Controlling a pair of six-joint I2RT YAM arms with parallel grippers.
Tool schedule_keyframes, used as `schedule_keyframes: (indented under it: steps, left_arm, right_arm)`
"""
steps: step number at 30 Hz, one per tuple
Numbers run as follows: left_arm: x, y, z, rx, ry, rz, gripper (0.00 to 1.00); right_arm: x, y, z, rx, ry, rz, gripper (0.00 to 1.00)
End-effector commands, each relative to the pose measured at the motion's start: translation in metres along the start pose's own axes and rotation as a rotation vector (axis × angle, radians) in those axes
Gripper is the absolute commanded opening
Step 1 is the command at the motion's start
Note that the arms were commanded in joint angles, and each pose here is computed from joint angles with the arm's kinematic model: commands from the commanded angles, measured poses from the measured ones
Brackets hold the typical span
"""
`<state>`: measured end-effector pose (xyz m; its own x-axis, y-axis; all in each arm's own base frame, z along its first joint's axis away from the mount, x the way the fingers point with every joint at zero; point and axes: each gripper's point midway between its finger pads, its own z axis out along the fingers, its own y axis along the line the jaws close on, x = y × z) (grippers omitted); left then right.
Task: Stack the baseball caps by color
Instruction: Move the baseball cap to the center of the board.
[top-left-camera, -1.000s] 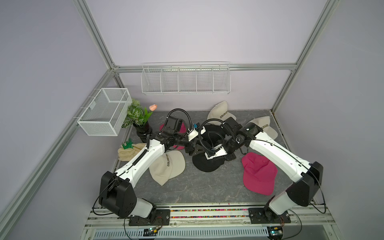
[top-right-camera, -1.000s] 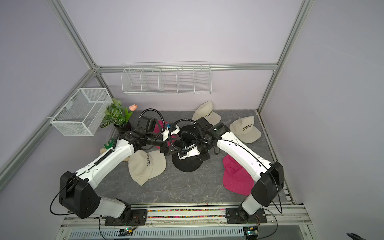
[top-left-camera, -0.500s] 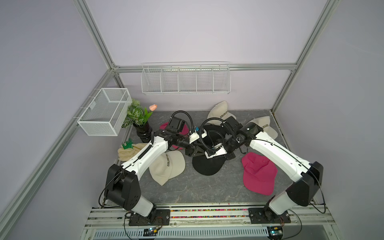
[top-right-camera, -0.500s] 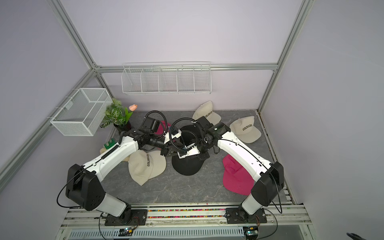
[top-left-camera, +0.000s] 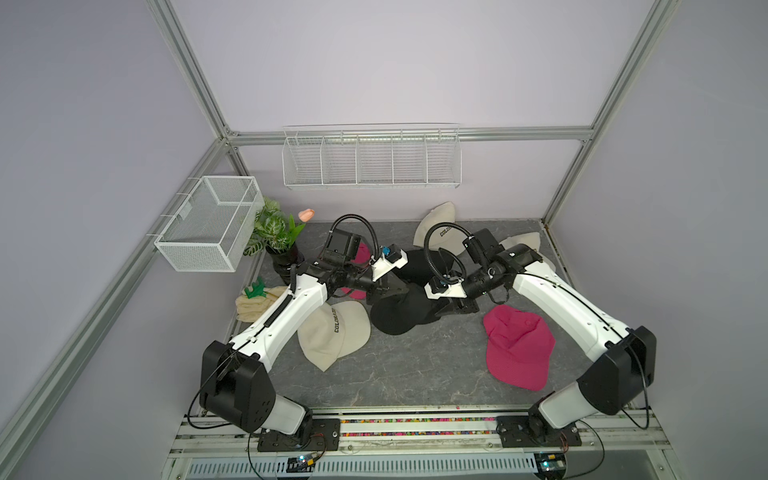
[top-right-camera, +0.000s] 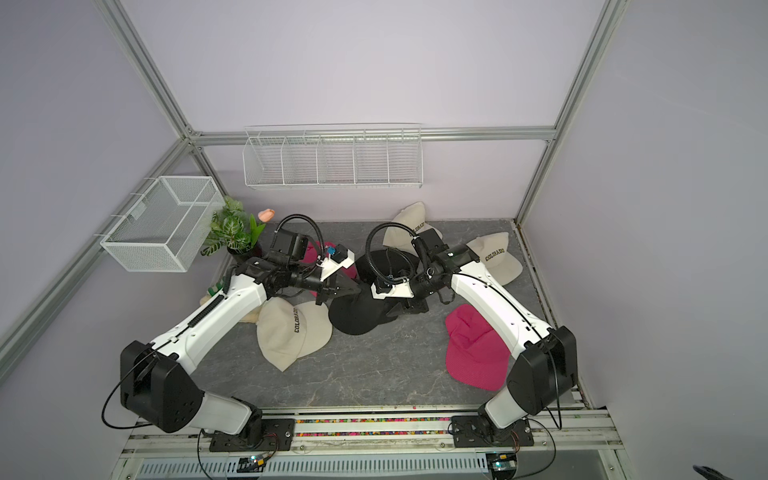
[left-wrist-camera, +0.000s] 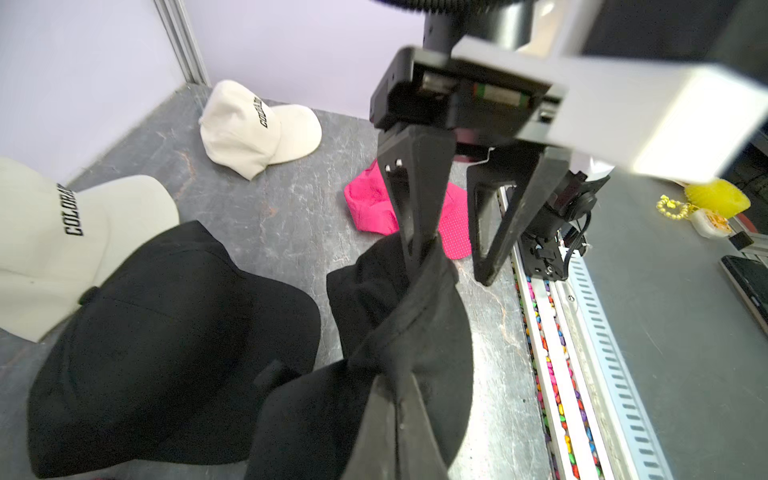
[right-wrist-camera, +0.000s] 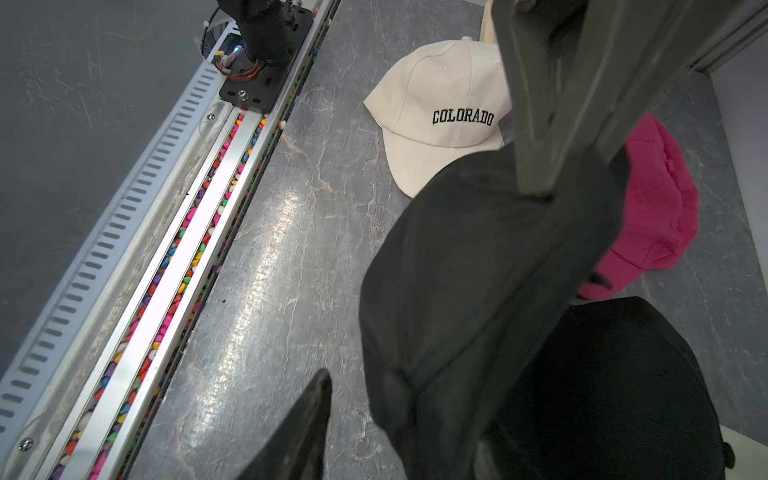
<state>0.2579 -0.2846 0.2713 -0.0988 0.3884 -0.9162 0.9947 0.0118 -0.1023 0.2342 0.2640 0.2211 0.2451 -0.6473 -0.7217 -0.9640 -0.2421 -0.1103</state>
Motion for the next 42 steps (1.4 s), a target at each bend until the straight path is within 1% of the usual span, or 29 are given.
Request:
schedule_keyframes:
  steps: [1, 5, 6, 10, 15, 22, 25, 27, 28, 30, 32, 35, 36, 38, 42]
  left_arm:
    - [-0.020, -0.016, -0.017, 0.052, -0.093, 0.089, 0.00]
    - [-0.023, -0.020, -0.022, 0.069, -0.115, 0.110, 0.00]
    - [-0.023, -0.020, -0.022, 0.074, -0.117, 0.110, 0.00]
    - [-0.025, -0.020, -0.023, 0.084, -0.127, 0.115, 0.00]
    - [-0.027, -0.020, -0.024, 0.082, -0.130, 0.119, 0.00]
    - [-0.025, -0.017, -0.023, 0.080, -0.124, 0.112, 0.00]
    - [-0.025, -0.015, -0.022, 0.078, -0.122, 0.106, 0.00]
    - [-0.024, -0.014, -0.022, 0.076, -0.121, 0.101, 0.00]
    - [-0.024, -0.012, -0.021, 0.069, -0.119, 0.099, 0.00]
    - [-0.023, -0.004, -0.020, 0.036, -0.111, 0.082, 0.00]
    - [-0.023, 0.015, -0.018, -0.049, -0.105, 0.045, 0.00]
    - [-0.029, 0.049, -0.020, -0.204, -0.133, -0.018, 0.00]
    - [-0.031, 0.053, -0.020, -0.215, -0.145, -0.038, 0.00]
    - [-0.033, 0.057, -0.017, -0.208, -0.153, -0.059, 0.00]
    - [-0.028, 0.078, -0.010, -0.254, -0.120, -0.146, 0.00]
  right_arm:
    - [-0.001, 0.009, -0.004, -0.007, -0.062, 0.047, 0.48]
    - [0.013, 0.011, -0.002, 0.001, -0.049, 0.096, 0.48]
    - [0.013, 0.005, -0.002, 0.025, -0.057, 0.080, 0.48]
    - [0.022, 0.002, -0.005, 0.047, -0.058, 0.098, 0.48]
    - [0.029, 0.002, -0.006, 0.037, -0.060, 0.123, 0.40]
    - [0.034, -0.002, -0.012, 0.055, -0.057, 0.143, 0.38]
    - [0.034, -0.003, -0.013, 0.055, -0.061, 0.153, 0.33]
    - [0.032, -0.004, -0.014, 0.057, -0.070, 0.160, 0.28]
    - [0.032, -0.006, -0.014, 0.064, -0.070, 0.172, 0.24]
    - [0.032, -0.012, -0.018, 0.086, -0.069, 0.197, 0.15]
    - [0.035, -0.018, -0.026, 0.115, -0.052, 0.211, 0.07]
    - [0.041, -0.026, -0.037, 0.151, -0.033, 0.218, 0.06]
    - [0.041, -0.030, -0.042, 0.159, -0.035, 0.210, 0.06]
    - [0.044, -0.031, -0.050, 0.136, -0.032, 0.240, 0.07]
    - [0.050, -0.045, -0.064, 0.114, -0.030, 0.259, 0.07]
